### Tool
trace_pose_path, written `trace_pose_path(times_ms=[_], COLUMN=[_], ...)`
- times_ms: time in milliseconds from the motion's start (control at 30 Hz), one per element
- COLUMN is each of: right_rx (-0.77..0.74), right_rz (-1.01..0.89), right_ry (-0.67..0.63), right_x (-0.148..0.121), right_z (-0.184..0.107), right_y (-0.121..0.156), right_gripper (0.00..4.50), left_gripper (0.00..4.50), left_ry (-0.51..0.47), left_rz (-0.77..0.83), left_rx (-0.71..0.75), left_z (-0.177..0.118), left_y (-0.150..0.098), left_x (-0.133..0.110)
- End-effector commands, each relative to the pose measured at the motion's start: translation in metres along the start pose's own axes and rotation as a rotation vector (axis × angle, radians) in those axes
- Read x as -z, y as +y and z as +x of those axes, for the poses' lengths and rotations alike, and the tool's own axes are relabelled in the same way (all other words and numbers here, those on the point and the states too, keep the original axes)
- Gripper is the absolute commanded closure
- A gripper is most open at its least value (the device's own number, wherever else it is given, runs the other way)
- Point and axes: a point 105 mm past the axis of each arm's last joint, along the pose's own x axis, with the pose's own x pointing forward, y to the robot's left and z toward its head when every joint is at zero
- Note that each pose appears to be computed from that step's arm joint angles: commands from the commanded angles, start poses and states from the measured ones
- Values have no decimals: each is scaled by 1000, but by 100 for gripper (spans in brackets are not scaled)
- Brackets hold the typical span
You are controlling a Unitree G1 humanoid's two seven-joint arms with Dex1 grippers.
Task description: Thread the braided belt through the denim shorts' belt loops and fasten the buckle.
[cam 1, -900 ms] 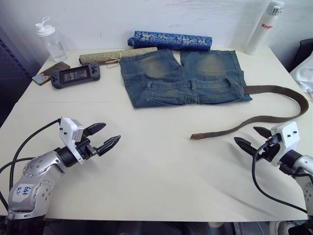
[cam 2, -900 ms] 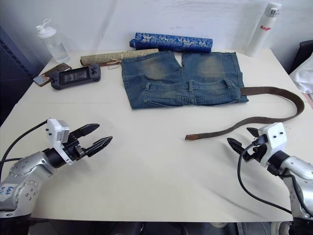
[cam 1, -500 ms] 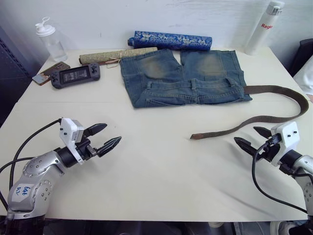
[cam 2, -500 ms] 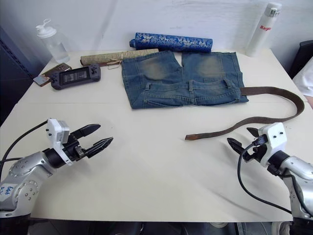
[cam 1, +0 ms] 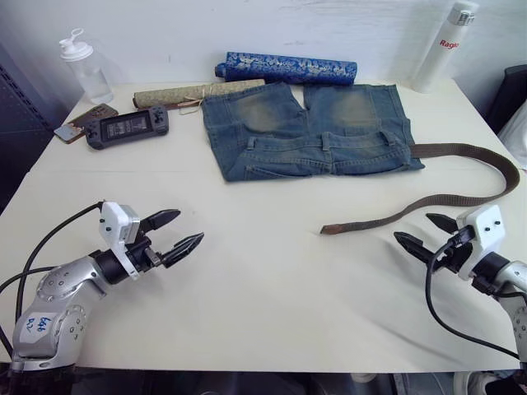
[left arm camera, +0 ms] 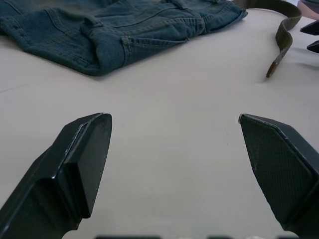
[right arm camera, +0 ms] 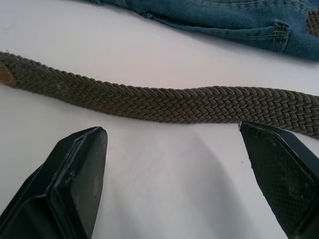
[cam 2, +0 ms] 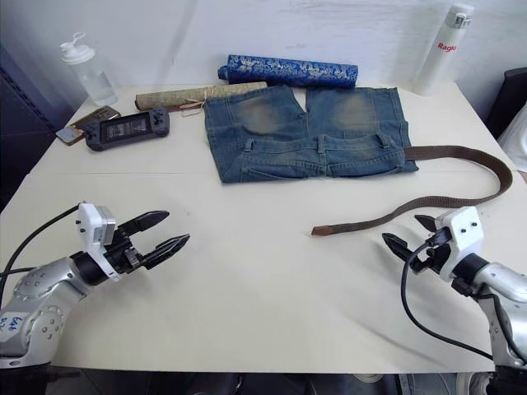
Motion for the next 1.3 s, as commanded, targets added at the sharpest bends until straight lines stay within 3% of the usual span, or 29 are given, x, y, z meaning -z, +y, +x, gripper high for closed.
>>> trace_pose_path(times_ms=[33, 200, 333, 467, 567, 733, 867, 900, 1100, 1300], right_rx=[-180, -399, -497, -595, -604, -623, -643, -651, -766, -974], right_rz=[-161, -369, -411, -428, -425, -429, -437, -440, -452, -504], right_ry=[11, 206, 260, 384, 397, 422, 407, 399, 283, 151], right_x=[-35, -46, -51, -33, -23, -16, -15, -15, -35, -74], right_z=[8, 30, 47, 56, 64, 66, 68, 69, 73, 61], right_y=[15, 19, 17, 18, 16, 14, 17, 19, 56, 139], right_gripper=[0, 0, 0, 0, 0, 220, 427, 448, 448, 448], left_gripper=[7, 7, 7, 7, 7, 0, 0, 0, 0, 0], left_ry=[44, 67, 65, 66, 60, 58, 54, 52, 27, 16], left_rz=[59, 105, 113, 115, 110, 107, 104, 104, 109, 142], left_rx=[115, 261, 318, 327, 322, 302, 293, 293, 319, 453], left_z=[4, 15, 19, 20, 20, 19, 19, 19, 25, 44], left_y=[-16, -36, -46, -51, -54, -55, -56, -56, -54, -62], left_x=[-1, -6, -10, -10, -11, -12, -14, -15, -23, -34])
